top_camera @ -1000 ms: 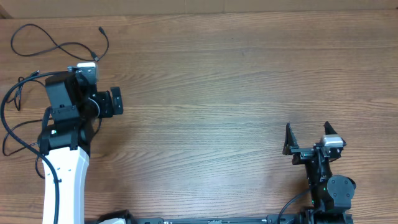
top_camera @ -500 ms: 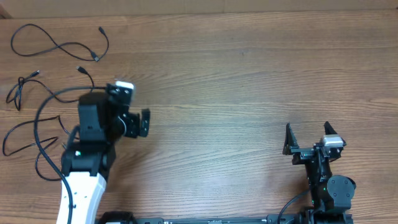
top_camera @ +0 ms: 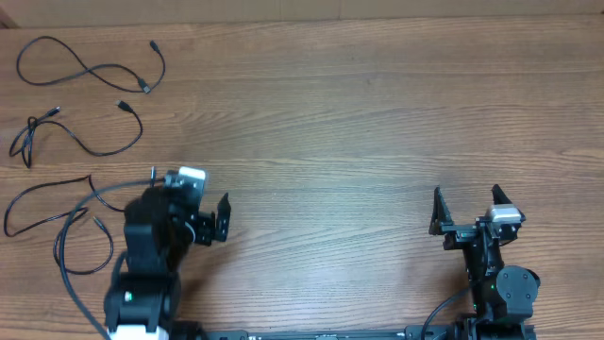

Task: Untangle cables

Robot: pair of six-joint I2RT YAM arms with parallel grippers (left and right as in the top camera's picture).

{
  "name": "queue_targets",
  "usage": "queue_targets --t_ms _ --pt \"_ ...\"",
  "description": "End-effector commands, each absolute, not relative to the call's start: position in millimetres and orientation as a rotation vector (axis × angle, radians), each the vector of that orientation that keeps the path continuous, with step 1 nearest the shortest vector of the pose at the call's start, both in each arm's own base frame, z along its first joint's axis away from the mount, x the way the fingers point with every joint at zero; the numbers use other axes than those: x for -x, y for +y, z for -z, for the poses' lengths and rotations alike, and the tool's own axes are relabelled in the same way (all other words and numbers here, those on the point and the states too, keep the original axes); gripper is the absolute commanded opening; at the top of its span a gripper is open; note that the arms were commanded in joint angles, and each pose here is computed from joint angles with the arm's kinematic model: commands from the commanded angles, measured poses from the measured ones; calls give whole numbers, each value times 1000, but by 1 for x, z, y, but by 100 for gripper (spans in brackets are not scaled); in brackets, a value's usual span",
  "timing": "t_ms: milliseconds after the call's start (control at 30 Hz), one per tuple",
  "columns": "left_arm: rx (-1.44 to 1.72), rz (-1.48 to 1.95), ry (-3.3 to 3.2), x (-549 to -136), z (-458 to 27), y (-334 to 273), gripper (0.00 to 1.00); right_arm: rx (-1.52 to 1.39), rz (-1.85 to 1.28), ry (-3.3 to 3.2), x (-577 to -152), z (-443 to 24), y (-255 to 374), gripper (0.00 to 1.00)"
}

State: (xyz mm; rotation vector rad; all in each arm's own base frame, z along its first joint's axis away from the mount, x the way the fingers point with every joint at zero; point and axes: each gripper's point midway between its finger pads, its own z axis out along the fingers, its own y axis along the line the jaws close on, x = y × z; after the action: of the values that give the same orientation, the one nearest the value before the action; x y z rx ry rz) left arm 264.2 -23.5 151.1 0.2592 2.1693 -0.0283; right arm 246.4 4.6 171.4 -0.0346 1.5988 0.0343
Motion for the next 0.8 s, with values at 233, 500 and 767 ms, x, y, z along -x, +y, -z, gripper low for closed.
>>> queue_targets --t_ms 233,500,767 --pt "-230 -50 2001 -241 -160 -14 100 30 -22 1592 -246 -170 3 100" --pt "-72 -20 1976 -244 -149 -6 100 31 -22 1591 -246 -170 3 100" --pt "11 35 1866 -243 -144 -6 100 31 -22 1591 -246 -170 3 100"
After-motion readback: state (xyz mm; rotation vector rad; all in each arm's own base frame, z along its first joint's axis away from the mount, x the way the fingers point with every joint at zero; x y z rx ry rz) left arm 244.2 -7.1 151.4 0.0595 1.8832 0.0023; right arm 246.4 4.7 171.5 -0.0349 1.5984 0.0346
